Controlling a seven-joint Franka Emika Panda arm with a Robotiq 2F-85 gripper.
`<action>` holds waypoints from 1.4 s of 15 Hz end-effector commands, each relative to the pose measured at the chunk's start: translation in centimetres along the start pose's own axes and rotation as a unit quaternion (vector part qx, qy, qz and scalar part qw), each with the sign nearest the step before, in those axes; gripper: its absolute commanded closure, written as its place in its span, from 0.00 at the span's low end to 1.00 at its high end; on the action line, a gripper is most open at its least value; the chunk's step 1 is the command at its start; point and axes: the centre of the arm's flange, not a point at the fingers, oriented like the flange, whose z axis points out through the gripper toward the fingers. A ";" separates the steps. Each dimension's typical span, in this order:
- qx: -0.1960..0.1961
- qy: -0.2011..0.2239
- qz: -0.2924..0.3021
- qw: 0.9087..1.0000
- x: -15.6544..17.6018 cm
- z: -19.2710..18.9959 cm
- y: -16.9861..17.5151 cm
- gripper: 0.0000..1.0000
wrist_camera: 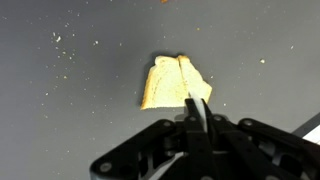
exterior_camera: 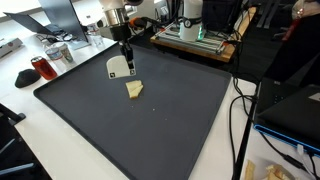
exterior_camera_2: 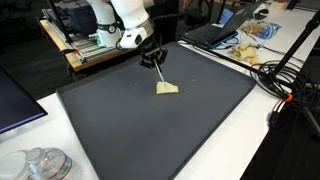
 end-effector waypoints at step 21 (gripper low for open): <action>-0.192 -0.007 -0.021 0.981 -3.4 5.0 -8.3 0.99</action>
